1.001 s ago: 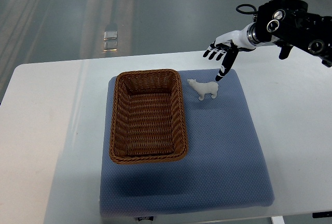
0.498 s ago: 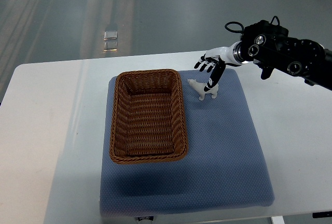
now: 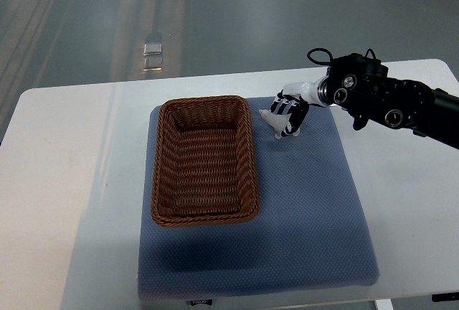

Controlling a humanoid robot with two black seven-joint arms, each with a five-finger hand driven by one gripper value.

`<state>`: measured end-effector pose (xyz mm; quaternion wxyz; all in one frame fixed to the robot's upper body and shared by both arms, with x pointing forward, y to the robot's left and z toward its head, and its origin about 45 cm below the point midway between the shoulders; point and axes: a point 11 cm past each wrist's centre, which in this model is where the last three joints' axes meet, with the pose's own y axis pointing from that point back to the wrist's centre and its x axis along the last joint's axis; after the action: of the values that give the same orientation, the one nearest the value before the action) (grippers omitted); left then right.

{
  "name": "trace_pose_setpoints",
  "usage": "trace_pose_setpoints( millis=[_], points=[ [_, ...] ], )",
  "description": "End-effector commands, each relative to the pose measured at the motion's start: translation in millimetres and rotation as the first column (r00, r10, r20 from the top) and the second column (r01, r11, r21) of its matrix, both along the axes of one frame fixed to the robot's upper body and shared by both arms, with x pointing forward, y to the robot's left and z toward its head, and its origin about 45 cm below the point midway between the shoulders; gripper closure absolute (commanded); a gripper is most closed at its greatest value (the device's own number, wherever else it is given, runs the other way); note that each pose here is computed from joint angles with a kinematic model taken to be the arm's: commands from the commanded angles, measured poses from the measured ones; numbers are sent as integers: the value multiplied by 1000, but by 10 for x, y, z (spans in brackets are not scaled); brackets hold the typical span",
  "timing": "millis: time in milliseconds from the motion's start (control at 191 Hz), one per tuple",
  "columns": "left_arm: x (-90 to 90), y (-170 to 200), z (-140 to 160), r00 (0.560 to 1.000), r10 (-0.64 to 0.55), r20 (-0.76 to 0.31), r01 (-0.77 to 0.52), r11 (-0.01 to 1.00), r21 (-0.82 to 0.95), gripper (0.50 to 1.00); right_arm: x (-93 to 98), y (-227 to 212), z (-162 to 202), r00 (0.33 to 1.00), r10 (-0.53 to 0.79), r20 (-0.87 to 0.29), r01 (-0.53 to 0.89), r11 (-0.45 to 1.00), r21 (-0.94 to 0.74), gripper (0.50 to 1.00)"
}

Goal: Place white bear in brown basket with right hand
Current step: 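Lower the right hand and close its fingers around the polar bear, then lift the polar bear with the right hand and carry it toward the basket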

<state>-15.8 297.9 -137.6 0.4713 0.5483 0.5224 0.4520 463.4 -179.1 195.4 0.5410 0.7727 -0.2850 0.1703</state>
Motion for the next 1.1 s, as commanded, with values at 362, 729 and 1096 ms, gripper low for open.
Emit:
trace_pose_setpoints(
  millis=[362,729,1096],
  points=[
    [-7,6,0,1000,2,-1,-2,1000,2,500,-21,-19,-68,1000,6,7,-6,1000,-22,948],
    [-7,6,0,1000,4,-1,-4,1000,2,500,228,-123,616,994,21,105,-19,1000,-23,1000],
    [-9,-4,0,1000,2,-1,-2,1000,-1,500,116,-205,2258,955,177,238,-178,984,-18,1000]
  ],
)
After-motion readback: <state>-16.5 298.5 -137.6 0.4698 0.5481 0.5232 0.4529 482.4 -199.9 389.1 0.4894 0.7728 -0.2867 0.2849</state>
